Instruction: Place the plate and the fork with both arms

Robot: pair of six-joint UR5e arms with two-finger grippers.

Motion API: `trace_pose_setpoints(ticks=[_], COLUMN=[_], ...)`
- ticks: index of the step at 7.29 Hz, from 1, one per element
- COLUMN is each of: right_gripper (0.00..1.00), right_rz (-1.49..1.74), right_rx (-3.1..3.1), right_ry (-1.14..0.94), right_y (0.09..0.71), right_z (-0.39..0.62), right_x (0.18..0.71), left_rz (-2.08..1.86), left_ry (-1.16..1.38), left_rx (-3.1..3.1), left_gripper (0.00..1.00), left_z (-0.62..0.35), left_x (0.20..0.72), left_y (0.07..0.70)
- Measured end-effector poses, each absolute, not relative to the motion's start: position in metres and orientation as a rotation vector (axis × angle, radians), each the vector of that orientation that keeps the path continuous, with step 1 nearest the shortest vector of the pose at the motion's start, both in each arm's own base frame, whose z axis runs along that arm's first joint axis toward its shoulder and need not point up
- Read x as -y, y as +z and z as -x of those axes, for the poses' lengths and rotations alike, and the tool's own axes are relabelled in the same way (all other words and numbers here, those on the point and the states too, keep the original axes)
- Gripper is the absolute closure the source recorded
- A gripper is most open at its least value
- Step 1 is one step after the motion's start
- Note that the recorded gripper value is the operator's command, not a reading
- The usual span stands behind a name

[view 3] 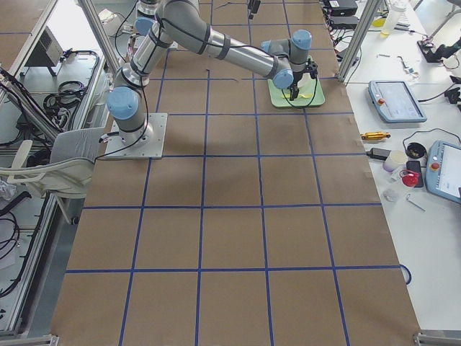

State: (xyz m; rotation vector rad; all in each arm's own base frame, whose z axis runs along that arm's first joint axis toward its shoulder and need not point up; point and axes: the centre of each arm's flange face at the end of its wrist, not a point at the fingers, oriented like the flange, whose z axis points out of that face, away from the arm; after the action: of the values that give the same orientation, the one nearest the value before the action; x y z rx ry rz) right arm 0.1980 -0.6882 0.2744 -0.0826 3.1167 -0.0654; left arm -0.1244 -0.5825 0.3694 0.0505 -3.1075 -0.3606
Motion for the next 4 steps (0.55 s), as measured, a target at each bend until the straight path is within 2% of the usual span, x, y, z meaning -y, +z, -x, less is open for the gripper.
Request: trace_pose_setpoints(ticks=[4], right_gripper=[0.0], right_rz=[0.078], right_rx=[-3.182], right_ry=[0.027], right_y=[0.419], right_z=[-0.187], right_x=[0.606], left_rz=[-0.063], left_ry=[-0.213], left_rx=[3.129], left_gripper=[0.0], left_z=[0.123], left_x=[0.571], left_y=[0.413])
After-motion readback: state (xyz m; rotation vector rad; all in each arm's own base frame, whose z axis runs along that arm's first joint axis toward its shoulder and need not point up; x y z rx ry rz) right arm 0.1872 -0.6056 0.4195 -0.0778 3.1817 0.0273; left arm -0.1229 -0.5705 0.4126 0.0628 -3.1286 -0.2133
